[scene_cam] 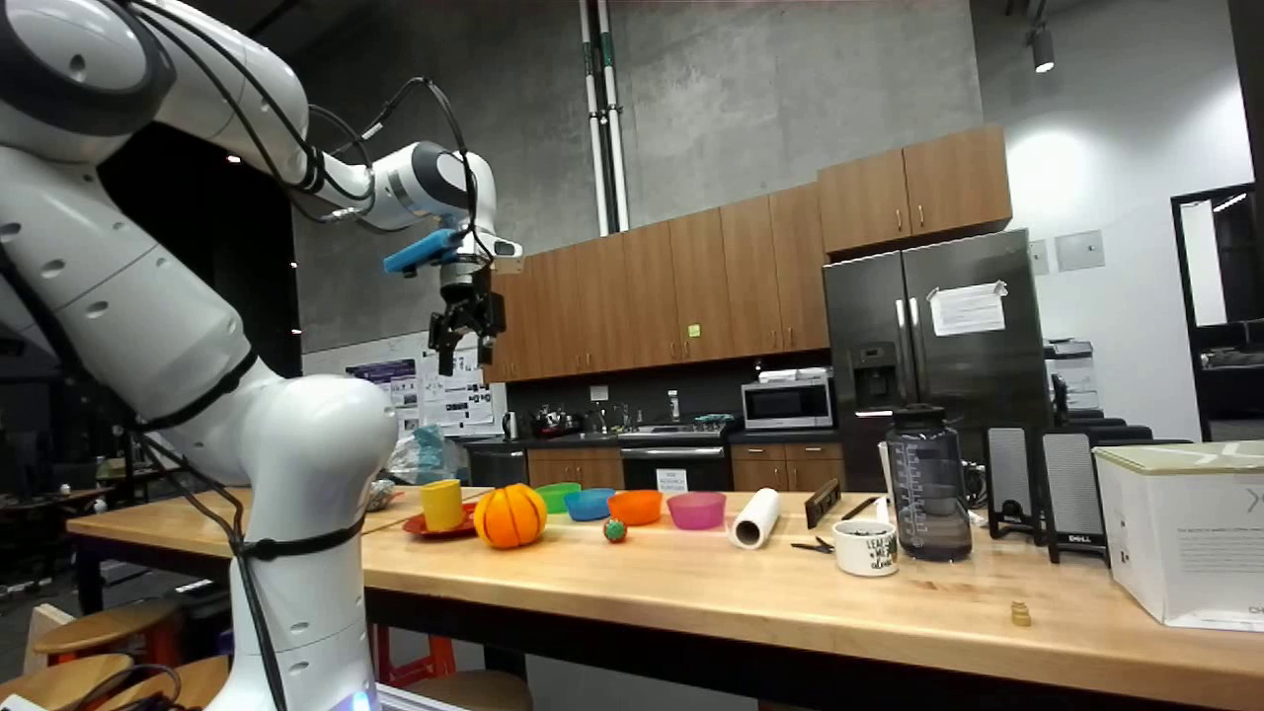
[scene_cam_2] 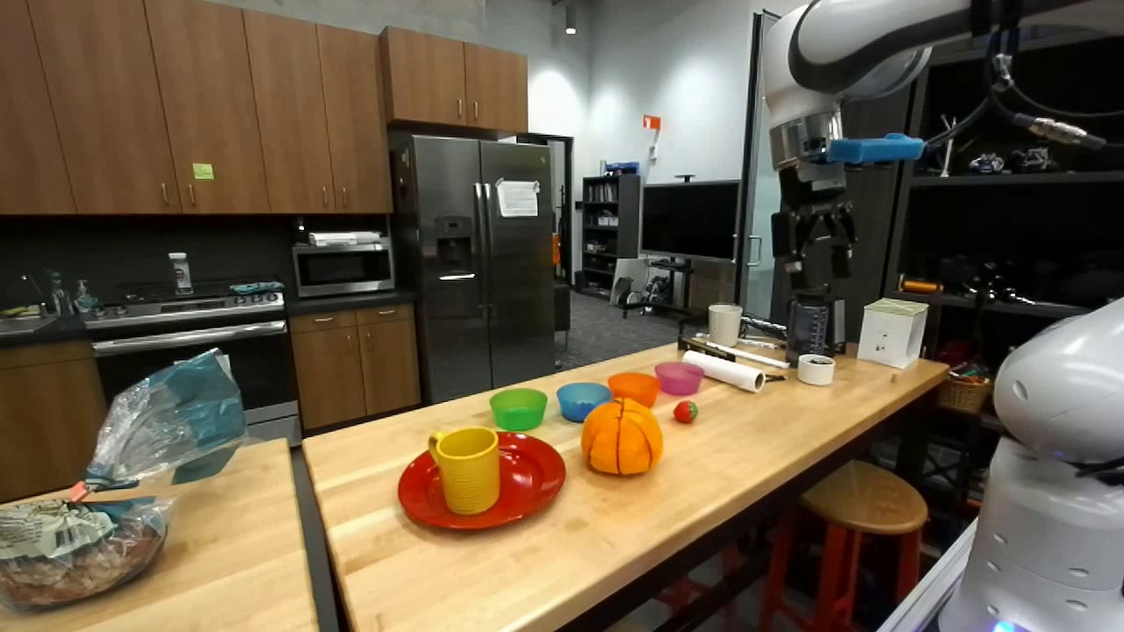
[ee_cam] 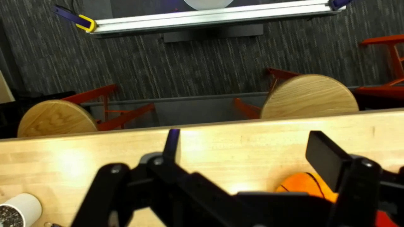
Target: Pour the contents in the orange bowl into the purple bowl.
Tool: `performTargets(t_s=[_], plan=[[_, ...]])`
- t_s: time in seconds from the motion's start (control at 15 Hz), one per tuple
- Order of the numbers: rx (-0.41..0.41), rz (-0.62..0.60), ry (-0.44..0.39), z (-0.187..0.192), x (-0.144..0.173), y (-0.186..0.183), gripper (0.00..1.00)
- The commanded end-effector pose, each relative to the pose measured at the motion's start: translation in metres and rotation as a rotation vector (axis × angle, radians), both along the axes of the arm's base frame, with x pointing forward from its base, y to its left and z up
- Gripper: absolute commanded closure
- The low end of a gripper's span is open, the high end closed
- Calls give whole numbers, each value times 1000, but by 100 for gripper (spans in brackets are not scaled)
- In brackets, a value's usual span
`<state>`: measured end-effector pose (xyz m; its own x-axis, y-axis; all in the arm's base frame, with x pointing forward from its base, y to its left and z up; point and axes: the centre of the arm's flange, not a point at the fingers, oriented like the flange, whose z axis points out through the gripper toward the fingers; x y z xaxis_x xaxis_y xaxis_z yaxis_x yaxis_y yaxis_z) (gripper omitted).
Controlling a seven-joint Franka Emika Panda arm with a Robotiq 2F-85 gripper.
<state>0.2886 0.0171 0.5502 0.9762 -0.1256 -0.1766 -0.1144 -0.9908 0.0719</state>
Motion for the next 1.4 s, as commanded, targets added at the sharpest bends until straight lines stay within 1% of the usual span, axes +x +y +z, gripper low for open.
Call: performTargets(t_s=[0.0,0.33,0.67,0.93,1.0,1.33], plan=[[42,-31,-63,-17,16,3,0],[57,-39,-156,-37,38,8,0],[44,-64,-255,-57,57,10,0],[34,-80,-309,-62,65,12,0],[39,-61,-285,-59,60,11,0],[39,-61,-285,-61,61,11,0]])
